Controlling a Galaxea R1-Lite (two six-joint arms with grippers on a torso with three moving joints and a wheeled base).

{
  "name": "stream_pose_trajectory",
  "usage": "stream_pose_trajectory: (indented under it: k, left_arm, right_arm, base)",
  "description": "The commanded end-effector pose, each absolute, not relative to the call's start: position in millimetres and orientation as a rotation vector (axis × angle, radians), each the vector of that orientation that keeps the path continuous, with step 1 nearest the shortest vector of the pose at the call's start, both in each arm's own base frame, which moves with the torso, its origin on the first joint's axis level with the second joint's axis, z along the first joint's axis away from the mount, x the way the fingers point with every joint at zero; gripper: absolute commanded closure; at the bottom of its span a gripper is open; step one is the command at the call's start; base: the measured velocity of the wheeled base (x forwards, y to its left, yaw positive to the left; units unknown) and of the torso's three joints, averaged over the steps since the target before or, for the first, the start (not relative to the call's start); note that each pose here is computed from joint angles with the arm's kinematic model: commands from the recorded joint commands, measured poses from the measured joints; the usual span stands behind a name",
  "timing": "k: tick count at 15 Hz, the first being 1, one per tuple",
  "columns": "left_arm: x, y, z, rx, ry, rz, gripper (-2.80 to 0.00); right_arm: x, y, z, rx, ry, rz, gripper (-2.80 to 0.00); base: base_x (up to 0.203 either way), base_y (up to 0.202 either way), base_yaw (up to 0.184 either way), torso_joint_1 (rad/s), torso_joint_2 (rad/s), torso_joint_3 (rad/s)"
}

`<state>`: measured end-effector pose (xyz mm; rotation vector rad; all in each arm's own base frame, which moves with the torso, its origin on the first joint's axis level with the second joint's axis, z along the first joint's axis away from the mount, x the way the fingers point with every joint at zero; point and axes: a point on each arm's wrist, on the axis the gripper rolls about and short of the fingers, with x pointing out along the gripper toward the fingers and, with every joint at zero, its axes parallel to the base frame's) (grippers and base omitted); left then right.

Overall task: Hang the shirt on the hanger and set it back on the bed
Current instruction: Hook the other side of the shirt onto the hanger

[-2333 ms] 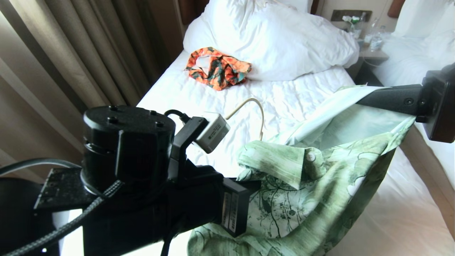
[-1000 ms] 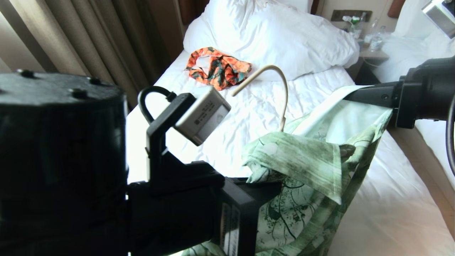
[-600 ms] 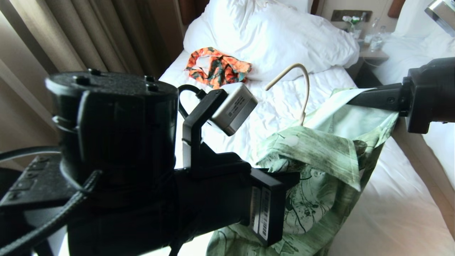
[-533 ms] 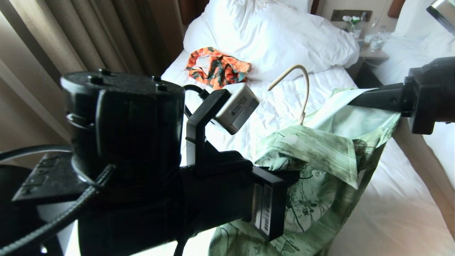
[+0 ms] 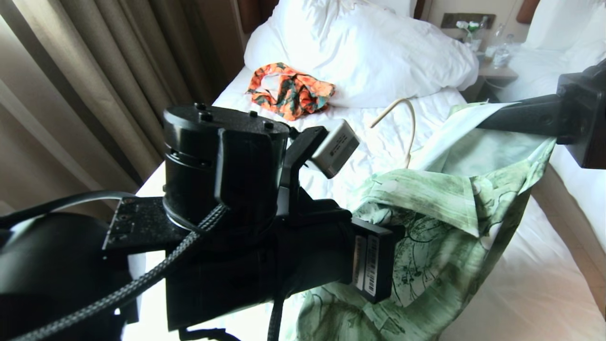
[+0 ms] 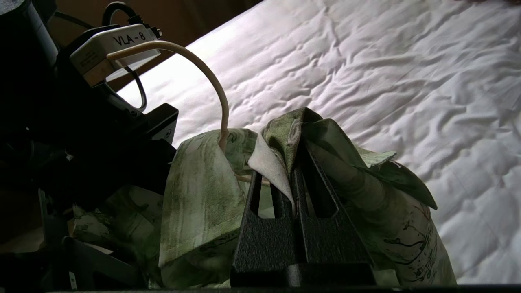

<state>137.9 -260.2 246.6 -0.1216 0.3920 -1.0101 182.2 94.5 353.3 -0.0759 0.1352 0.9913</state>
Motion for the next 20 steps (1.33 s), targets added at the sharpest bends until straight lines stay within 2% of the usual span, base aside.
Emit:
stream_pose_trajectory:
  k: [1,11,15,20]
  left_arm:
    - [139,-265,244,-0.143,0.396,-1.017,0.0]
    - [162,-296,229,-0.29,0.178,-1.05,0.0]
    - [173,-302,235,-0.36,0.056,-1.057,0.0]
    - [174,-308,262,-0.417,-0.057,-1.07,0.0]
  right_arm:
    - [178,93,354,-0.075,0.146,1.006,0.0]
    - [168,83,369,-0.069,0.097,1.01,0.0]
    - [158,79,373,-0.07,0.082,1.021,0.0]
    - [141,72,382,-0.077,0.022,1.032,0.0]
  base:
    - [0.0,0.0,0.0,0.0,0.0,0.0]
    - [0.0,0.0,0.0,0.0,0.0,0.0]
    - [0.0,0.0,0.0,0.0,0.0,0.0]
    - [0.0,0.0,0.0,0.0,0.0,0.0]
